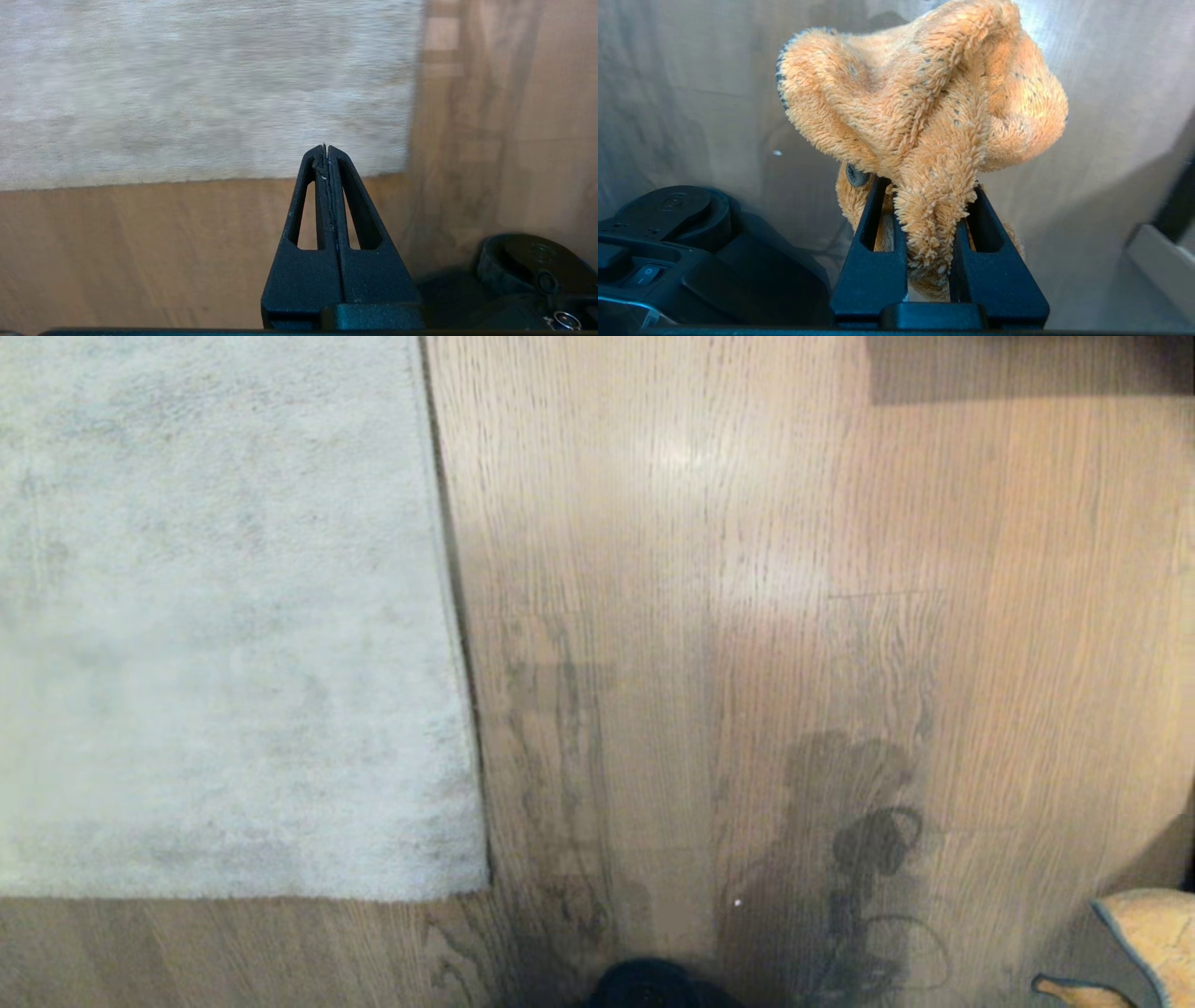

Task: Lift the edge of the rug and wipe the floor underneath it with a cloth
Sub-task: Put down the rag

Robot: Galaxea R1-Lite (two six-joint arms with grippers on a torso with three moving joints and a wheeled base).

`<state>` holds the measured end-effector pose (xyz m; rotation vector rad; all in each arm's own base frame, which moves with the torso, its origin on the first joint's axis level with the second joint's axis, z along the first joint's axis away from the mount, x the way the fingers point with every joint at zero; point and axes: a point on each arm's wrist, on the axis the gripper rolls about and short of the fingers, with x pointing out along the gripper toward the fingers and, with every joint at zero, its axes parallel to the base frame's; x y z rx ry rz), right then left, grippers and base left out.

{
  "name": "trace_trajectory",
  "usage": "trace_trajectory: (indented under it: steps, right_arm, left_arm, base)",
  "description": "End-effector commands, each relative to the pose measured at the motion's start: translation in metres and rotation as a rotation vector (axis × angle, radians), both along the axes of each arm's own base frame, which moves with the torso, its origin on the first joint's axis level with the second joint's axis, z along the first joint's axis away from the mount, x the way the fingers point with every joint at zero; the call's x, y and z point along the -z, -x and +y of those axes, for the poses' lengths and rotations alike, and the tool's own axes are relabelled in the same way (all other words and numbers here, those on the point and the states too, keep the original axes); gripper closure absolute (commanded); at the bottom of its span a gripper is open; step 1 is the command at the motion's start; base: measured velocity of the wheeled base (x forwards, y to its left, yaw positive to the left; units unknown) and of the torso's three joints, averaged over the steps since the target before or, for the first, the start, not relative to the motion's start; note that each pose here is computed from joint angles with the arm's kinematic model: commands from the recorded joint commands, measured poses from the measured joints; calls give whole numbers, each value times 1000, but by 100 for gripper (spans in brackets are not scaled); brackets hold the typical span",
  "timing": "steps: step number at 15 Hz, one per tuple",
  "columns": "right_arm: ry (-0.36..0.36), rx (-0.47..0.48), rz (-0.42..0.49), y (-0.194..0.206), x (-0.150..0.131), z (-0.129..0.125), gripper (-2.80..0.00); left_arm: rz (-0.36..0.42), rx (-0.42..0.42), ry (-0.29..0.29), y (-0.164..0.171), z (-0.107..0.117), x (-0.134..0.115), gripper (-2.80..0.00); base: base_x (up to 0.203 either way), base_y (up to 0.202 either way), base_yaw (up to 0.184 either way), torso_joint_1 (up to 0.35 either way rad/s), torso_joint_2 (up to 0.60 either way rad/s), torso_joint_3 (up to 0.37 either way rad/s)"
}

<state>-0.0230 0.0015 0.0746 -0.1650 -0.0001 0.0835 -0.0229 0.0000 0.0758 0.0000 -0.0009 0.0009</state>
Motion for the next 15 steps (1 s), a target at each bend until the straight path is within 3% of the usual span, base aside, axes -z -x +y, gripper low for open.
trace_trajectory:
  steps: [1,5,15]
  right_arm:
    - [2,-1,1,0,0,0,0]
    - [2,-1,1,0,0,0,0]
    - [2,-1,1,0,0,0,0]
  left_arm:
    - [-1,-1,0,0,0,0,0]
    - [0,-1,0,0,0,0,0]
    - [0,-1,0,0,0,0,0]
  base:
    - [0,-188,2,1,2,1]
    - [0,-165,1,2,4,3]
    - [0,0,0,0,0,0]
